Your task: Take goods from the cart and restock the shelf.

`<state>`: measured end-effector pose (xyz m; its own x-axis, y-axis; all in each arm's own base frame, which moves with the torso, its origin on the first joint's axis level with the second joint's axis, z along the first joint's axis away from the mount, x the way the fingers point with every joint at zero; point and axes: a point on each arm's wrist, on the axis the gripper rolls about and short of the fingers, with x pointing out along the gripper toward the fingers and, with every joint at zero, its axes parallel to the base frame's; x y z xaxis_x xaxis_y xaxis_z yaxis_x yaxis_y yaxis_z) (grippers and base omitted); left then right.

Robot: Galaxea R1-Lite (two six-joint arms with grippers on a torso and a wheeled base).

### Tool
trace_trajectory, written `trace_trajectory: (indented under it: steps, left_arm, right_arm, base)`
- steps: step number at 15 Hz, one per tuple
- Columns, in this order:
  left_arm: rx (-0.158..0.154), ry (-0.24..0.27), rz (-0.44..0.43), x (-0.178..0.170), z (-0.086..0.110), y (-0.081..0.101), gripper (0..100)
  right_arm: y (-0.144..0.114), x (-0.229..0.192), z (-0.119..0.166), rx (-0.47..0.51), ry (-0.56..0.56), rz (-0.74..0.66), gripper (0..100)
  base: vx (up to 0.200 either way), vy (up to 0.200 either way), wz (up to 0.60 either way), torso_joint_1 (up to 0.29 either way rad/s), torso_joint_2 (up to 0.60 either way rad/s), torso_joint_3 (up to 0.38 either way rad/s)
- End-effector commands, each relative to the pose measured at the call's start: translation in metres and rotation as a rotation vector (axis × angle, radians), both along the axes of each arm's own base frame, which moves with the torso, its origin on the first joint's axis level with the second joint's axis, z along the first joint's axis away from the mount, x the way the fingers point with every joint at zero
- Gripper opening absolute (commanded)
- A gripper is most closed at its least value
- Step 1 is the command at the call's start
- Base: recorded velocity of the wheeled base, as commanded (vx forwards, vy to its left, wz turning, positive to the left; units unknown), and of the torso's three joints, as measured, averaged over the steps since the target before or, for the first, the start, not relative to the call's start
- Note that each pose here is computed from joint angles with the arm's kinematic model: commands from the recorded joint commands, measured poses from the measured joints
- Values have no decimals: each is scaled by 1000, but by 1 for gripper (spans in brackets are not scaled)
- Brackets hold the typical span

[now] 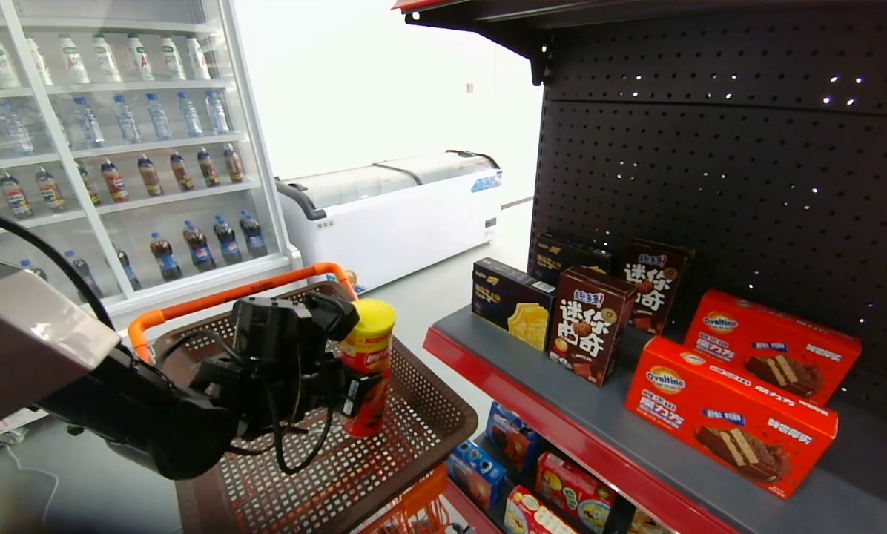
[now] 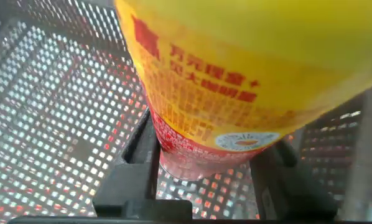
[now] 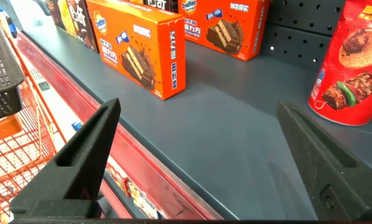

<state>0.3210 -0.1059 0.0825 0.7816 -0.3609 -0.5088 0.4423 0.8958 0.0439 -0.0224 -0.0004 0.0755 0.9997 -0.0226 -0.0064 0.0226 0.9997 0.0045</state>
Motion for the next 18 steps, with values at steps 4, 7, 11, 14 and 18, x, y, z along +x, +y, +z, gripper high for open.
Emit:
trace_trajectory:
  steps: [4, 7, 11, 14, 18]
  left_arm:
    - [-73, -179, -33, -8, 80, -1, 0]
    - [-79, -205, -35, -15, 95, 1, 0]
    - [-94, -260, -39, -21, 114, 1, 0]
    - [-129, -355, -41, -17, 132, -5, 0]
    - [-139, -368, -107, -32, 139, -22, 0]
  right_arm:
    - [0, 0, 0, 0, -2, 1, 100]
    - [0, 0, 0, 0, -2, 1, 100]
    - [0, 0, 0, 0, -2, 1, 100]
    - [0, 0, 0, 0, 0, 0, 100]
    - [0, 0, 0, 0, -2, 0, 100]
  base:
    - [0, 0, 0, 0, 0, 0]
    - [0, 0, 0, 0, 0, 0]
    - [0, 0, 0, 0, 0, 0]
    - [0, 0, 0, 0, 0, 0]
    - [0, 0, 0, 0, 0, 0]
